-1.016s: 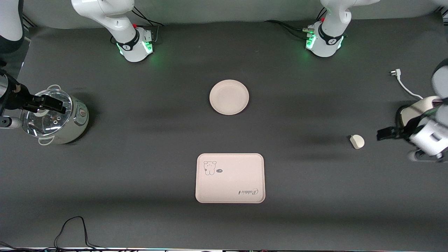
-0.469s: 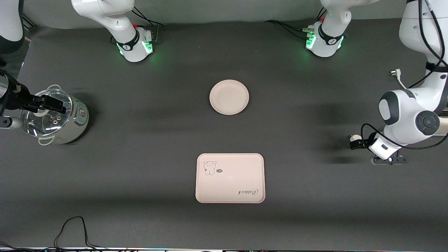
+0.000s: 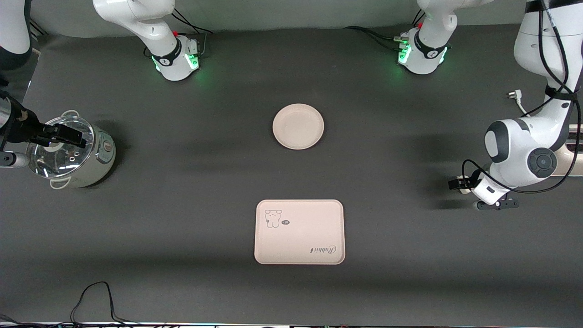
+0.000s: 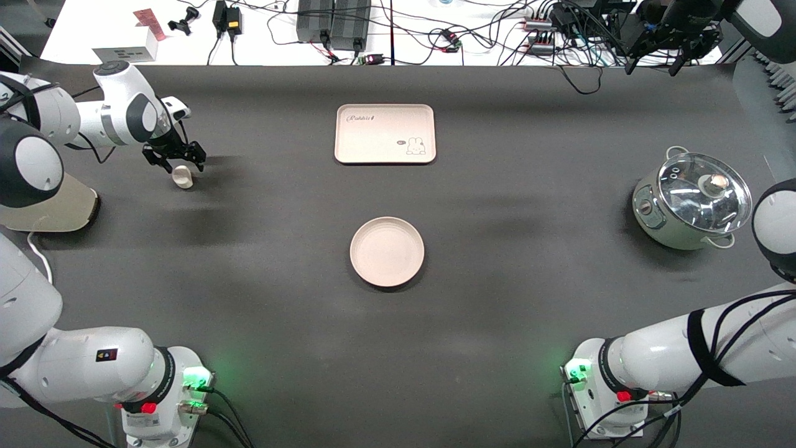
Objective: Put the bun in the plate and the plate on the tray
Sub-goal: 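Reach the left gripper down to the white bun and grasp it, then carry the bun with the left gripper onto the cream plate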
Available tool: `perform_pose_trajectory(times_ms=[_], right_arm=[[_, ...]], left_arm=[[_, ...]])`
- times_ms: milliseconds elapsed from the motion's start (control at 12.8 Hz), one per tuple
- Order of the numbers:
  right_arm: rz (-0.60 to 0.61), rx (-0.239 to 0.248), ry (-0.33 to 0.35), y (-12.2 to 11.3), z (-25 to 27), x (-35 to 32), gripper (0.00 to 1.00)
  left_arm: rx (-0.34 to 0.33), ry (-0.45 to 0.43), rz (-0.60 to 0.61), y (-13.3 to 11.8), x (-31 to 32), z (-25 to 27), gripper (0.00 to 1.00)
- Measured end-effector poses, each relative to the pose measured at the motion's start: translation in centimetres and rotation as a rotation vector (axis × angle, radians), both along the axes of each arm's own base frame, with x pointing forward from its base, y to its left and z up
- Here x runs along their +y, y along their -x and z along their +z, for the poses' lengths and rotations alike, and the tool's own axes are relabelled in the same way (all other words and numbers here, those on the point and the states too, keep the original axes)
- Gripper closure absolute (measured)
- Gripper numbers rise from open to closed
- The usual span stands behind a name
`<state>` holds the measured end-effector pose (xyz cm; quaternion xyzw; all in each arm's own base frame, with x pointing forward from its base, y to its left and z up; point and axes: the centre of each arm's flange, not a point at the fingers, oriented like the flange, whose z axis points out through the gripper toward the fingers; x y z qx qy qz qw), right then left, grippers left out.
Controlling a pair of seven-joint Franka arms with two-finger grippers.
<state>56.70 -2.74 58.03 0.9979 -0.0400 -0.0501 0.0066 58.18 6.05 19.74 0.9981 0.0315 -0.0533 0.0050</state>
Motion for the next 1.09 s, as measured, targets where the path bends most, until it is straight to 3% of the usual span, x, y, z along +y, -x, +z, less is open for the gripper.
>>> perform_pose_trajectory(times_ms=[469,547,781,938,1094], right_arm=[[0.000,0.002,0.000,0.0,-0.1,0.0,0.00],[0.000,0.002,0.000,0.0,-0.1,0.0,0.00],[0.000,0.003,0.000,0.0,-0.1,0.0,0.00],[0.000,0.003,0.000,0.0,-0.2,0.0,0.00],[0.000,0.004,0.000,0.0,-0.2,0.0,0.00]], left_arm=[[0.031,0.006,-0.020,-0.2,-1.0,0.8,0.85],[0.044,0.012,-0.046,-0.6,-2.7,2.4,0.90],[0.070,0.091,-0.056,-0.3,-11.4,10.0,0.92],[0.076,0.145,-0.008,1.5,-19.4,13.7,0.94],[0.075,0.135,0.034,4.4,-28.6,15.6,0.94]])
